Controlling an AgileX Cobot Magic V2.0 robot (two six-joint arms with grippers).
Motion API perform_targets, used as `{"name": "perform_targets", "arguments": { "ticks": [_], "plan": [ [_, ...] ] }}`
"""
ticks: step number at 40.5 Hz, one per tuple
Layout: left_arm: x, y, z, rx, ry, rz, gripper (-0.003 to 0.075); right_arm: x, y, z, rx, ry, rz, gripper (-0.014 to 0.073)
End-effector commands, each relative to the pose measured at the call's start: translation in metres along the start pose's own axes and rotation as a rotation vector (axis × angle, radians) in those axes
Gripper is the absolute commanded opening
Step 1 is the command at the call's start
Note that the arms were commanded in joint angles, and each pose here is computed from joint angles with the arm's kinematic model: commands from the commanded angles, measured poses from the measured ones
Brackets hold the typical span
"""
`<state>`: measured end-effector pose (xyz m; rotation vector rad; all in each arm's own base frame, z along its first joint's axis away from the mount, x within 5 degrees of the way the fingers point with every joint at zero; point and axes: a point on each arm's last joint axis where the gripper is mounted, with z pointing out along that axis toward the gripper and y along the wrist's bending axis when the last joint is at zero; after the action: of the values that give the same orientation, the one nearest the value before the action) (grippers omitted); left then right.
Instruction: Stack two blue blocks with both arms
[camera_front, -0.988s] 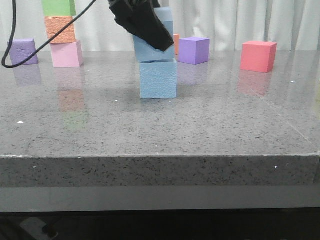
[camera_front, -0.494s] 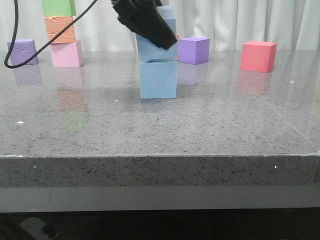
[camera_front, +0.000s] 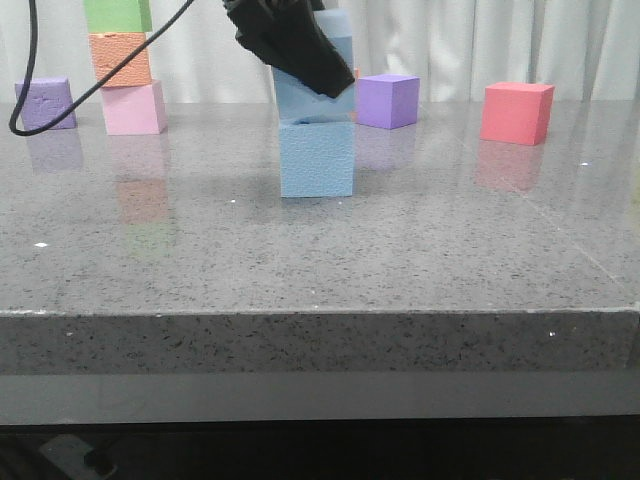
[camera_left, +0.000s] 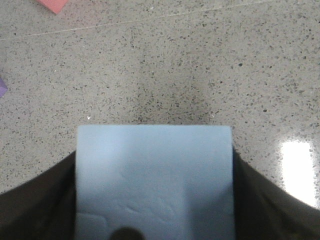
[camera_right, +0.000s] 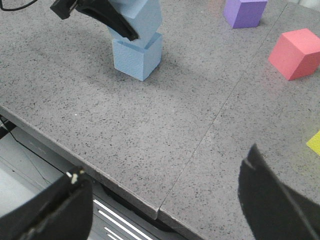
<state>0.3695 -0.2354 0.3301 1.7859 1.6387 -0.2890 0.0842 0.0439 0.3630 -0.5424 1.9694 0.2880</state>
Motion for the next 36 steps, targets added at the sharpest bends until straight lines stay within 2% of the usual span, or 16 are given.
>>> {"name": "perform_targets", "arguments": {
  "ticks": [1, 13, 20, 25, 32, 36],
  "plan": [
    [-0.024, 0.003, -0.028, -0.098, -0.088, 0.019, 0.0537, -0.012, -0.001, -0.004, 0.014, -0.089, 0.002, 0.0603],
    [-0.024, 0.004, -0.03, -0.111, -0.09, 0.021, 0.0547, -0.012, -0.001, -0.004, 0.014, -0.089, 0.002, 0.0603],
    [-0.035, 0.009, -0.055, -0.202, -0.105, -0.014, 0.0547, -0.012, -0.001, -0.004, 0.014, -0.089, 0.002, 0.0603],
    [-0.05, 0.01, -0.084, -0.26, -0.17, -0.125, 0.0547, -0.012, -0.001, -0.004, 0.014, -0.089, 0.002, 0.0603],
    [-0.065, 0.006, -0.119, -0.302, -0.269, -0.408, 0.0547, -0.012, -0.001, -0.004, 0.014, -0.089, 0.002, 0.0603],
    [-0.068, 0.005, -0.137, -0.372, -0.3, -0.48, 0.0547, -0.012, -0.001, -0.004, 0.014, -0.089, 0.002, 0.0603]
  ]
}}
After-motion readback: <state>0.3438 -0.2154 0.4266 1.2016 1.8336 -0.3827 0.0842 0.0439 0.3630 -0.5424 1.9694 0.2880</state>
